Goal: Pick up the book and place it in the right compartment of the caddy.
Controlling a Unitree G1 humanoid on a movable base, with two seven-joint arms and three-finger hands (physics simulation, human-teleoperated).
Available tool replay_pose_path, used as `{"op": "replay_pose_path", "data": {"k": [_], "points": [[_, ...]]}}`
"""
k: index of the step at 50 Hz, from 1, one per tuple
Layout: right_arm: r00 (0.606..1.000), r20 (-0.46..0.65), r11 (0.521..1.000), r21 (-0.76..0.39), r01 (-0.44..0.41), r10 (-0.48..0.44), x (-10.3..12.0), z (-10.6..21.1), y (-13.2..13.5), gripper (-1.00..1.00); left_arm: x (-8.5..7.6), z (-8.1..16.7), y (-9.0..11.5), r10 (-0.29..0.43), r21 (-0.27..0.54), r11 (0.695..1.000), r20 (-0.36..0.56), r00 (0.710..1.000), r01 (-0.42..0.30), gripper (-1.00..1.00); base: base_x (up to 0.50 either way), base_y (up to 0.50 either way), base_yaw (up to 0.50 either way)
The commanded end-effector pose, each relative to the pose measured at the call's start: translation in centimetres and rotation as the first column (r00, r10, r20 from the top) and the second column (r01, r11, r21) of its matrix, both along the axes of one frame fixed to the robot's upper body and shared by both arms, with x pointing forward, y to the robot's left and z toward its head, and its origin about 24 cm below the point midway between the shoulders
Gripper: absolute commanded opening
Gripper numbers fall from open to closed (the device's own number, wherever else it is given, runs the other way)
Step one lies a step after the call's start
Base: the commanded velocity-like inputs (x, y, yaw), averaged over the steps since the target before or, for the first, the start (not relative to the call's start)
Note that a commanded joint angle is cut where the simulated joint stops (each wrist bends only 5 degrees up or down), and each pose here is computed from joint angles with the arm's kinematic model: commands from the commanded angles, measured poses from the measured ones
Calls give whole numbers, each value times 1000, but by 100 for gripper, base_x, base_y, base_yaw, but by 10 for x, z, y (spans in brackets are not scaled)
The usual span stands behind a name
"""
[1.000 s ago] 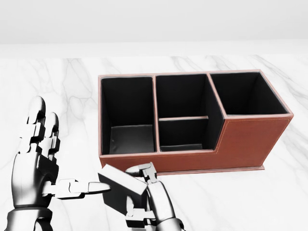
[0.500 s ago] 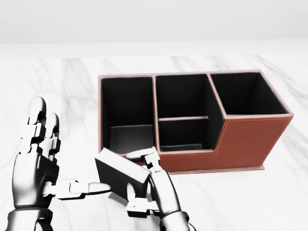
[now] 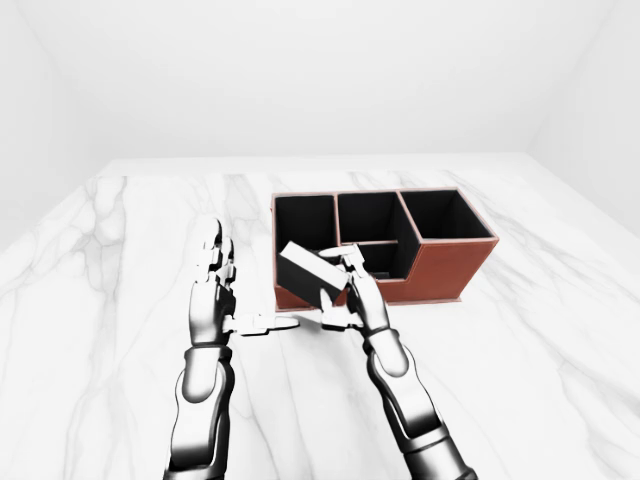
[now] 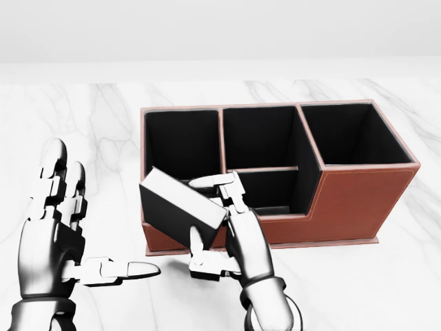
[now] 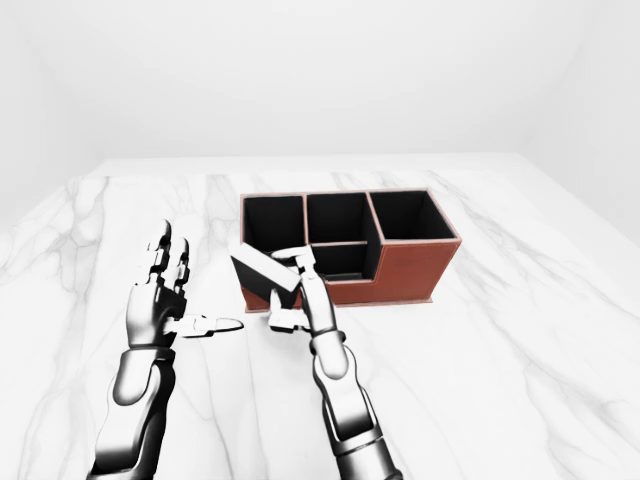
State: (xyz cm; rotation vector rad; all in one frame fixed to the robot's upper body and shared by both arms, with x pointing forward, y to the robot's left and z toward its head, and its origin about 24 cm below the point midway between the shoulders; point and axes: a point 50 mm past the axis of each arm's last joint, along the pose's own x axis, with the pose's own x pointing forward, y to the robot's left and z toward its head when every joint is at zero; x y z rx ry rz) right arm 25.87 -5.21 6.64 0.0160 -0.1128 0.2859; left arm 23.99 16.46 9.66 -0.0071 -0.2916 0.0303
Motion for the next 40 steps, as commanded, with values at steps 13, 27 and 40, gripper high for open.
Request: {"op": "replay_pose_path", "data": {"k": [13,27,40], "points": [[981,188,996,84,28,-43,20,69,-22,-100,1,-4,0,-18,-17,1000,-16,1000,18,100,0,0,0],[949,309,997,62,42,-60,30,100,-34,-100,1,-5,-1,-19,-13,1000,-19,1000,18,100,0,0,0],[929,358,996,32,86,-91,50,121,-56,-100,1,-4,-1,-18,-8,1000,-19,1000,18,100,0,0,0]]}}
